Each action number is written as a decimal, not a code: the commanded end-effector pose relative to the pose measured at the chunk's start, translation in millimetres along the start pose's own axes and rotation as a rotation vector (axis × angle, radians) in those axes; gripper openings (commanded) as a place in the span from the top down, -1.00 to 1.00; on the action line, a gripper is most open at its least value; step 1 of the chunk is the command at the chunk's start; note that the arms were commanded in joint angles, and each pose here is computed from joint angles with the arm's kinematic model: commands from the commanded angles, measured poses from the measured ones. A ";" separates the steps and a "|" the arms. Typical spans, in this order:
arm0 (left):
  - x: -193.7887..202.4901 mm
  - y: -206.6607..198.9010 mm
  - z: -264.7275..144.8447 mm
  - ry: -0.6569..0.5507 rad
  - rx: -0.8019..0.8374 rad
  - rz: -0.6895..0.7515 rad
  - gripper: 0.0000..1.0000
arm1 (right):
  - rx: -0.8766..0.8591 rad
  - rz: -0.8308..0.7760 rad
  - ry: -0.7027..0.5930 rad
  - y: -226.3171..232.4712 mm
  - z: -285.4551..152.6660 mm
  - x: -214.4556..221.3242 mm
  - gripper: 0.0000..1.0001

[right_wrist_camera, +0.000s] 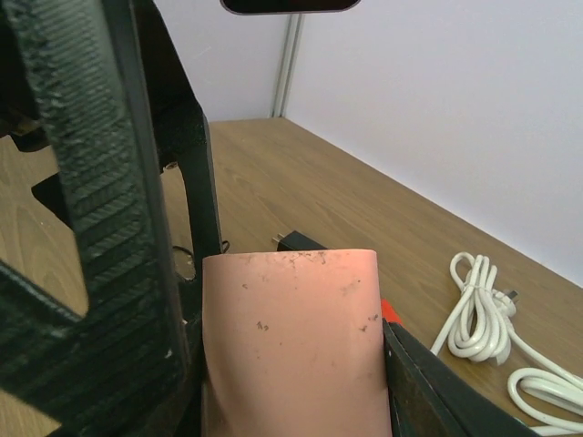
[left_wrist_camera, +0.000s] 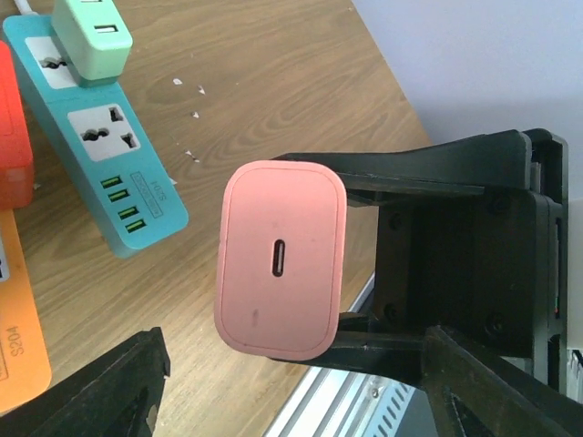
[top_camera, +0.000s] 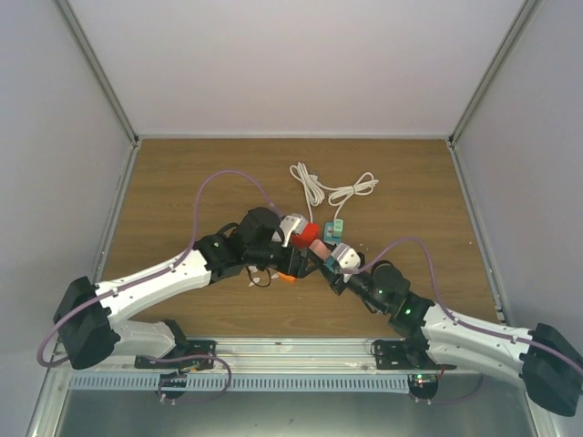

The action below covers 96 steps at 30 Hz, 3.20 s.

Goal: Insert the plug

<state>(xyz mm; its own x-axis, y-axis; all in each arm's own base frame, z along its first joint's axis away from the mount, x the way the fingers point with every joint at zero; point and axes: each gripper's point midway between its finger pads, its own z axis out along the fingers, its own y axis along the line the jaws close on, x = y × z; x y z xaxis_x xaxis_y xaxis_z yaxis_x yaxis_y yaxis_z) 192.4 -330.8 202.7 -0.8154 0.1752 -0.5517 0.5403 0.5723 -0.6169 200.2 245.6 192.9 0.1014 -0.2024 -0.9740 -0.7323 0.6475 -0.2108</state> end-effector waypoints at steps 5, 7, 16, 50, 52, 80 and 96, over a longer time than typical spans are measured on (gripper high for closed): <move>-18.0 -12.7 5.0 -0.040 0.056 0.052 -0.47 | -0.010 -0.008 -0.052 1.7 -1.5 -19.8 0.87; -20.5 -15.3 4.7 -0.048 0.065 0.057 -0.39 | -0.016 -0.008 -0.054 2.7 -2.0 -19.9 0.87; -22.1 -24.6 8.3 -0.030 0.115 0.067 -0.17 | -0.018 -0.014 -0.033 3.7 2.3 -14.8 0.87; -28.2 55.7 -14.1 -0.114 -0.293 0.127 1.00 | 0.229 0.278 -0.179 -59.0 -54.2 -39.2 -0.99; -26.4 76.1 -16.5 -0.121 -0.397 0.124 1.00 | 0.236 0.301 -0.175 -62.3 -55.9 -36.9 -0.99; -0.6 101.2 48.0 -0.056 -0.639 0.265 1.00 | 0.285 0.333 -0.113 -75.6 -55.0 -12.5 -0.99; 8.1 115.5 70.2 -0.023 -0.675 0.261 1.00 | 0.296 0.340 -0.114 -77.7 -56.7 -10.4 -0.99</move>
<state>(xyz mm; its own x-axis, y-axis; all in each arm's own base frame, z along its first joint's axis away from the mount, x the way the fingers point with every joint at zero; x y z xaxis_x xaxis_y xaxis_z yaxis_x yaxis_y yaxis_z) 256.4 -309.4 84.4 -0.6755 0.3844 -0.6292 0.4778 0.8781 0.0235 216.7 156.7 232.3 -0.0095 0.1322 -0.9912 -0.5207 0.8456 0.1178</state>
